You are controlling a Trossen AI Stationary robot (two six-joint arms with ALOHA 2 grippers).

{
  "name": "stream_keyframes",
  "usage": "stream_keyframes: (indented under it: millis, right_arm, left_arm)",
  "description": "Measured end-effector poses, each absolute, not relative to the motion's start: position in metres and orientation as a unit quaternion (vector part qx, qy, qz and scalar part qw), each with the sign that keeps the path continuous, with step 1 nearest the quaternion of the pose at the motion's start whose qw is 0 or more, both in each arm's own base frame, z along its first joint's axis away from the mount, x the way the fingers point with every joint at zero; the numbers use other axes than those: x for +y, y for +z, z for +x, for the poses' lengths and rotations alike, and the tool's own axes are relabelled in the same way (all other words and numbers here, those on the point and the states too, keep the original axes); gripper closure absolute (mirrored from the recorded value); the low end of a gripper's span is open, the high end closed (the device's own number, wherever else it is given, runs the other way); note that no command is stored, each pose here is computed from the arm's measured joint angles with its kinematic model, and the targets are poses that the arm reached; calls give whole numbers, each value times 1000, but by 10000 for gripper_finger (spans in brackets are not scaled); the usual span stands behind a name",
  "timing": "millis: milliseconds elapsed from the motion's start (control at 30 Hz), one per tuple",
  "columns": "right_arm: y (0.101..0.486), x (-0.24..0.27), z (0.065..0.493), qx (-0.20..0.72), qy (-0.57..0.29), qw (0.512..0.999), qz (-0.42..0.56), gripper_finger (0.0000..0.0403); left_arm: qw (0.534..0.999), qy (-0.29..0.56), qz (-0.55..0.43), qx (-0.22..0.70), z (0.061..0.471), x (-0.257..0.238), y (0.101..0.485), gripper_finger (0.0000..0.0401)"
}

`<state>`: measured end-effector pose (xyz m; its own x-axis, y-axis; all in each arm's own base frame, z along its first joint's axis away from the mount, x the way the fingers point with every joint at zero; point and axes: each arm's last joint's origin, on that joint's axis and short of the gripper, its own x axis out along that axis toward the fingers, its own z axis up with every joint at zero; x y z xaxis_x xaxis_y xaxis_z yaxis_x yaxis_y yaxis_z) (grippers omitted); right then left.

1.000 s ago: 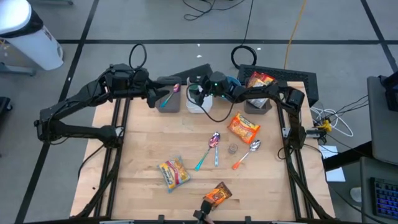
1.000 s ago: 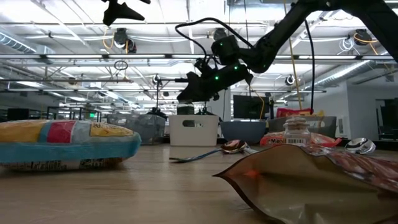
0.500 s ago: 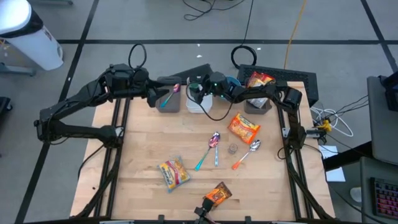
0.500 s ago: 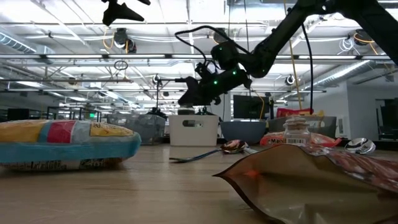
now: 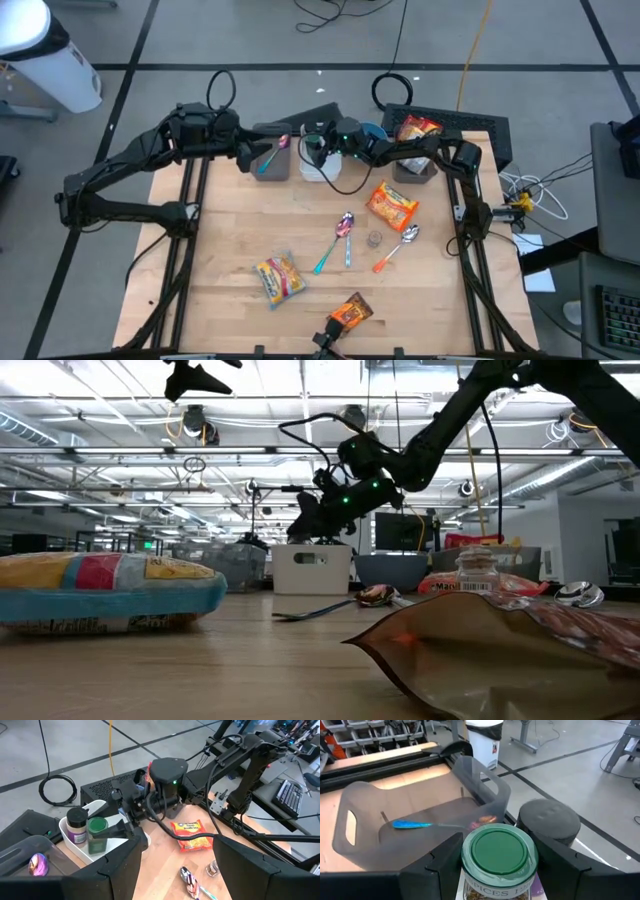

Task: Pick & Place Food Item
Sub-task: Put the green seasoning bottle into the white bin, then put the blue spoon into the left black bin

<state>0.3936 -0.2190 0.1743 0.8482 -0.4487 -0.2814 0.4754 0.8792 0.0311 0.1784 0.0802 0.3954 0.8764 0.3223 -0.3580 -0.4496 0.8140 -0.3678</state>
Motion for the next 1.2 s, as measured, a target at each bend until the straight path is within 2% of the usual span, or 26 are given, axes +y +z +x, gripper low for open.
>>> stream_keyframes:
  millis: [833, 1200]
  right_arm:
    - [174, -217, 394, 136, -209, 967, 43, 187]
    - [175, -219, 394, 131, -188, 972, 55, 157]
  left_arm:
    - [940, 217, -224, 139, 178, 81, 395, 146]
    - [941, 210, -226, 140, 179, 78, 395, 146]
